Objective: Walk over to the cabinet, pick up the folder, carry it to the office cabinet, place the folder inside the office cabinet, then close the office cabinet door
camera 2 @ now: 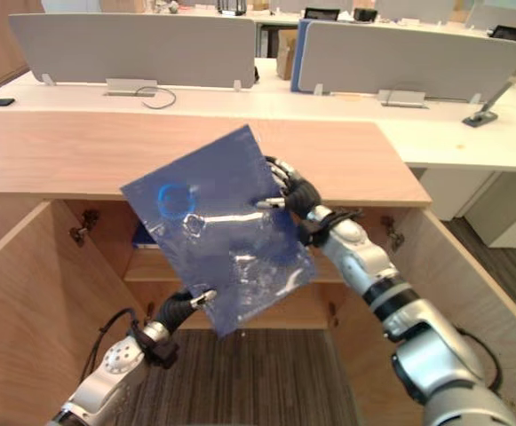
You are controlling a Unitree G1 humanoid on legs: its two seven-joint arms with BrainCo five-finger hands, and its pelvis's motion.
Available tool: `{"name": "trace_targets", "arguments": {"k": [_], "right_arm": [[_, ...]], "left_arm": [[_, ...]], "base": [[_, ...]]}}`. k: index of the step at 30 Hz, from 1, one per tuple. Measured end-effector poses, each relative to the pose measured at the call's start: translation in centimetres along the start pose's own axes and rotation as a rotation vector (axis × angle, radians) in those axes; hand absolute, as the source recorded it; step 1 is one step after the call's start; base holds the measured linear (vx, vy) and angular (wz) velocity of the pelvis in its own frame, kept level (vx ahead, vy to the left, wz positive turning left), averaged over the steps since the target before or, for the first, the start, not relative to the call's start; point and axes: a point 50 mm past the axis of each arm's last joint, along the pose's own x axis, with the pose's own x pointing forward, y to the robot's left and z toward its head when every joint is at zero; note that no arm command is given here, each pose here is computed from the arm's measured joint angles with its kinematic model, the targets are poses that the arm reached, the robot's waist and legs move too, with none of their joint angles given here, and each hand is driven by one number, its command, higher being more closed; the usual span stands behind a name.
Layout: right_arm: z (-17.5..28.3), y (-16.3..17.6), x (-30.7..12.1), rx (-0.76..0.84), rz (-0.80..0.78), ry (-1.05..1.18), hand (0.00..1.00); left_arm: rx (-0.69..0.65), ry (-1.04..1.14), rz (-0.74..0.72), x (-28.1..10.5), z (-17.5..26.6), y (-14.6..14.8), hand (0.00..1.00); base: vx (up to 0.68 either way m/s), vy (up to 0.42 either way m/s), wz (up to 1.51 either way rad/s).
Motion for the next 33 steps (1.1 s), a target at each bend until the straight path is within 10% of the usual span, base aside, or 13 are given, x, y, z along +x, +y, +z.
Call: {"name": "trace_targets", "arguments": {"k": [33], "right_arm": [[3.3,0.7,3.5,-0.287,-0.004,0.004,0.0]], "left_arm": [[0.022,0.029,-0.152,1.4,0.1,-2.6,1.0]], "base": [[0.0,0.003,0.0]]}}
